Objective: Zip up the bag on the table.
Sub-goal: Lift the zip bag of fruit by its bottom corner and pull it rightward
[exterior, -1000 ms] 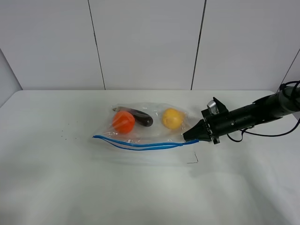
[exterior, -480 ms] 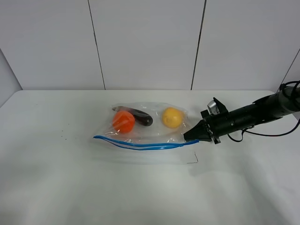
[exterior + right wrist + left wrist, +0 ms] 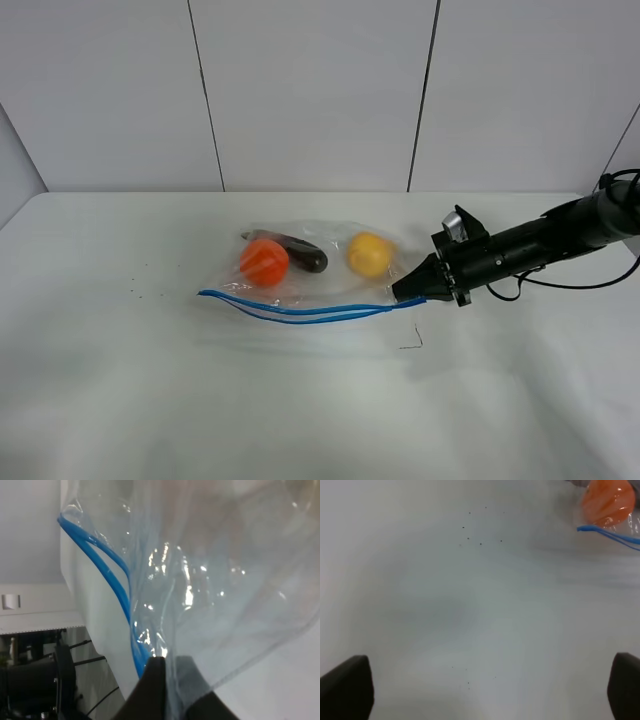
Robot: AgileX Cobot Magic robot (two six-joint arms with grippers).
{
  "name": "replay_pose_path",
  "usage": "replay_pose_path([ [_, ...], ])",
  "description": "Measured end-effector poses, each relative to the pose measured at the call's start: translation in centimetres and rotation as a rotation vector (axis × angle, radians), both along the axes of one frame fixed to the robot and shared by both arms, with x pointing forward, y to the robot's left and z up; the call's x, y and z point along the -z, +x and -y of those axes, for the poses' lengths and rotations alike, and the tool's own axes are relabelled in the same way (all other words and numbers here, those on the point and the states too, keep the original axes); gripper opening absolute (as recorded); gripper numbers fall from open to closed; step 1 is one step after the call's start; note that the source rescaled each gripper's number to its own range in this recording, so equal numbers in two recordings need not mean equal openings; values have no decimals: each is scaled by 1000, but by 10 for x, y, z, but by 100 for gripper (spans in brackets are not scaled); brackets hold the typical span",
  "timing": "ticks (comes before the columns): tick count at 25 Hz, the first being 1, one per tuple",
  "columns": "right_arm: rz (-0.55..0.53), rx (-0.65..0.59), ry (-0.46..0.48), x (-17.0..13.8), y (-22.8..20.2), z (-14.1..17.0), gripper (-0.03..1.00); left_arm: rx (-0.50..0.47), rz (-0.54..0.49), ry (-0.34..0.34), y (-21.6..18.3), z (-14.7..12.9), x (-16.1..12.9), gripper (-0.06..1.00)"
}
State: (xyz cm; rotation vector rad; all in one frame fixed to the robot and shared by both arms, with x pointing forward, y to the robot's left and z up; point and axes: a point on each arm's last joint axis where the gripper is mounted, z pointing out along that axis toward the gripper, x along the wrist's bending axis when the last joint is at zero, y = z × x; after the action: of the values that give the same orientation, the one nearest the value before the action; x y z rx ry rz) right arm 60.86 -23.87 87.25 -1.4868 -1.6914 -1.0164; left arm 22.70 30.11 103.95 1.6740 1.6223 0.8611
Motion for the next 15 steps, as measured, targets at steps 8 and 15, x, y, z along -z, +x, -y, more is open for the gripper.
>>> replay_pose_path([
  [8, 106, 9, -11, -53, -1, 0, 0, 1, -1, -1, 0, 0, 0, 97],
  [15, 141, 15, -19, -75, -4, 0, 0, 1, -1, -1, 0, 0, 0, 97],
])
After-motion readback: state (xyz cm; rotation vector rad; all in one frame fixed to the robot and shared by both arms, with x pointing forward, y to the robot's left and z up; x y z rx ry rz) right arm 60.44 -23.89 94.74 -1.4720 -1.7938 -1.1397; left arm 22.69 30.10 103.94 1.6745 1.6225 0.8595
